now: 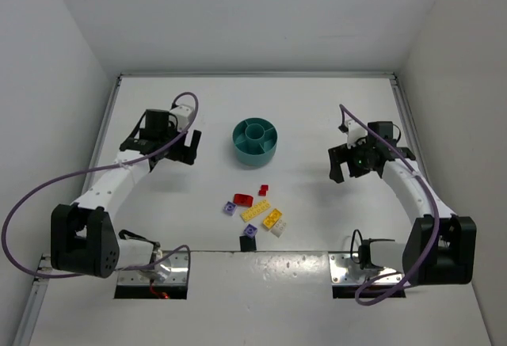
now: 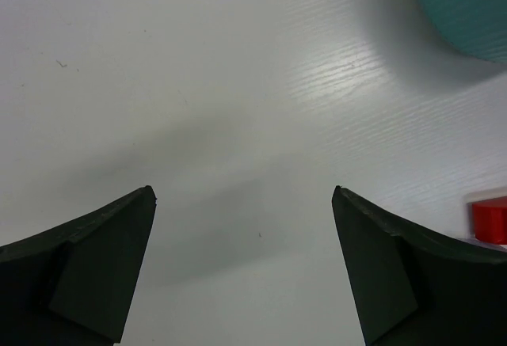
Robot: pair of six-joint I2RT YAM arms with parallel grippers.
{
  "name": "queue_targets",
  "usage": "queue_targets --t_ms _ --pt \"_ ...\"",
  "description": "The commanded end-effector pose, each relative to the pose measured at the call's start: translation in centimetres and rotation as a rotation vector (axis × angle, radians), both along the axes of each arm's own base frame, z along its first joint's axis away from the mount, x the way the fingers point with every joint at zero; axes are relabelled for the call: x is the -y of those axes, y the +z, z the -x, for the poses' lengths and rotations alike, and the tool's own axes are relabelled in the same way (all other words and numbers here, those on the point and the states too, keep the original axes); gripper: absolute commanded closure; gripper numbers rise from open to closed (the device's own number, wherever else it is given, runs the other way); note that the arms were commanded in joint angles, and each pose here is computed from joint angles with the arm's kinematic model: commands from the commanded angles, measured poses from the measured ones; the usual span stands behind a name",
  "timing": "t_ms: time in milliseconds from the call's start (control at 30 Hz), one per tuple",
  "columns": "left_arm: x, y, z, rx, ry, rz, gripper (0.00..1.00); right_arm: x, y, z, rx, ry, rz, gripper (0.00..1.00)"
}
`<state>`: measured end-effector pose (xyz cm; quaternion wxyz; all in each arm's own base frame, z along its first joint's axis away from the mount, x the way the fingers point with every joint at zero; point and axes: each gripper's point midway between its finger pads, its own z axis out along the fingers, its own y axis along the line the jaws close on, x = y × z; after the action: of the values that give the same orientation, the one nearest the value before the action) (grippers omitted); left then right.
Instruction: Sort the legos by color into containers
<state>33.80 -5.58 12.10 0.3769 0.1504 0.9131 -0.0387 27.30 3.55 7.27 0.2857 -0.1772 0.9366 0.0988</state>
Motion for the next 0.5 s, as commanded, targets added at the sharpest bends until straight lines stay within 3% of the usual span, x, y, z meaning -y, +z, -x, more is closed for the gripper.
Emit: queue_targets --t_ms 0,133,300,467 --pt "0.1 2.8 -0.5 0.110 -0.032 0.012 0.00 -1.3 2.5 -1.8 0.093 0.075 -0.039 0.01" --pt "0.3 3.9 -0.6 0.100 -0.074 0.011 0.00 -2.9 3.5 -0.6 0.116 0.253 -0.063 0.01" --pt "1.6 3.9 0.2 0.098 -0.134 0.067 0.00 -4.6 4.8 -0.7 0.133 0.325 -0.101 0.05" --pt "1.0 4.2 0.3 0.122 -0.079 0.065 0.00 -8.8 6.3 -1.0 0.149 0.410 -0.169 0.10"
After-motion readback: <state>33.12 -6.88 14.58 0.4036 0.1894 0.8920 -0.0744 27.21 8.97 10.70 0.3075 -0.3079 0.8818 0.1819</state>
